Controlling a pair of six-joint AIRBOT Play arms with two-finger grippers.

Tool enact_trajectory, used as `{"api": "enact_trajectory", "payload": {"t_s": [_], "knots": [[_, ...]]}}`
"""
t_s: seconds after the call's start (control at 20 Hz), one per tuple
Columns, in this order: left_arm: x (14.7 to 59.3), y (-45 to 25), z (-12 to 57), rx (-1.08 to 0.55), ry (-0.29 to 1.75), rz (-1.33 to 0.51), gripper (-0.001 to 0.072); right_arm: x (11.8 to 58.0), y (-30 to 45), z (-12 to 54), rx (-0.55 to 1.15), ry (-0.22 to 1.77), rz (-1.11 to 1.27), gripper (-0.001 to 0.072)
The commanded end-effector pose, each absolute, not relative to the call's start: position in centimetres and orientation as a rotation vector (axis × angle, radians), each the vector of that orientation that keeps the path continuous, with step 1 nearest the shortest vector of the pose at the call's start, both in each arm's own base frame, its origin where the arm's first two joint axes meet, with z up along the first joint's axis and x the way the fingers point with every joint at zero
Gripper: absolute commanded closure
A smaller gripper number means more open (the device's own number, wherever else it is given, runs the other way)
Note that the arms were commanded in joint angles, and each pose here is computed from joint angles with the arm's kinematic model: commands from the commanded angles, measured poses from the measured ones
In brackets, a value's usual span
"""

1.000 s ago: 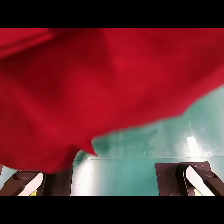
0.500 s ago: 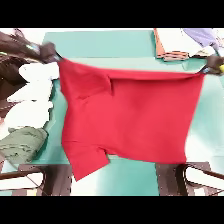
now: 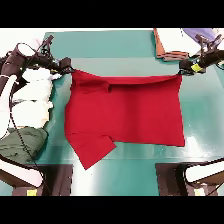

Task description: Fold the shirts.

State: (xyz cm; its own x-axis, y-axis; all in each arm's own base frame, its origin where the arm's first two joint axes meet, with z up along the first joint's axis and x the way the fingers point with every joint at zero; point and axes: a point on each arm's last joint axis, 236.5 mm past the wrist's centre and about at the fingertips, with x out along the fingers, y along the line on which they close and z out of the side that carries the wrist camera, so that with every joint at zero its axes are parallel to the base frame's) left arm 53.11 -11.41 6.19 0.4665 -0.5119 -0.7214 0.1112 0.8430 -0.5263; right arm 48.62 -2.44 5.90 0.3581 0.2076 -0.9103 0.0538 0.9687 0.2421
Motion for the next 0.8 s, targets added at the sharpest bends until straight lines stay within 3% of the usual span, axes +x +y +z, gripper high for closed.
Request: {"api": "enact_trajectory", "payload": {"t_s": [0.0, 0.1, 0.4, 0.45, 0.5, 0.55, 0.75], "knots": [[50.4, -10.3, 4.6, -0.382, 1.152, -0.441, 0.0683, 47.2, -3.2, 5.6, 0.181, 1.243, 0.066, 0.0699], [48.3, -9.4, 2.2, -0.317, 1.258, -0.417, 0.0683, 44.8, -3.0, 3.8, 0.190, 1.305, 0.070, 0.0698], [44.5, -10.9, -3.7, -0.339, 1.404, -0.410, 0.0681, 40.1, -1.4, -1.6, 0.227, 1.406, 0.071, 0.0691], [44.2, -11.1, -4.2, -0.343, 1.414, -0.407, 0.0570, 39.8, -1.4, -2.0, 0.229, 1.418, 0.071, 0.0567], [44.2, -11.3, -4.3, -0.362, 1.420, -0.391, 0.0223, 39.6, -1.4, -2.1, 0.230, 1.427, 0.072, 0.0342], [44.0, -11.3, -4.1, -0.383, 1.429, -0.374, 0.0161, 39.4, -1.4, -1.8, 0.232, 1.436, 0.073, 0.0325], [39.0, -9.2, -2.2, -0.248, 1.508, -0.338, 0.0160, 37.5, -0.9, 2.6, 0.210, 1.435, 0.100, 0.0327]]}}
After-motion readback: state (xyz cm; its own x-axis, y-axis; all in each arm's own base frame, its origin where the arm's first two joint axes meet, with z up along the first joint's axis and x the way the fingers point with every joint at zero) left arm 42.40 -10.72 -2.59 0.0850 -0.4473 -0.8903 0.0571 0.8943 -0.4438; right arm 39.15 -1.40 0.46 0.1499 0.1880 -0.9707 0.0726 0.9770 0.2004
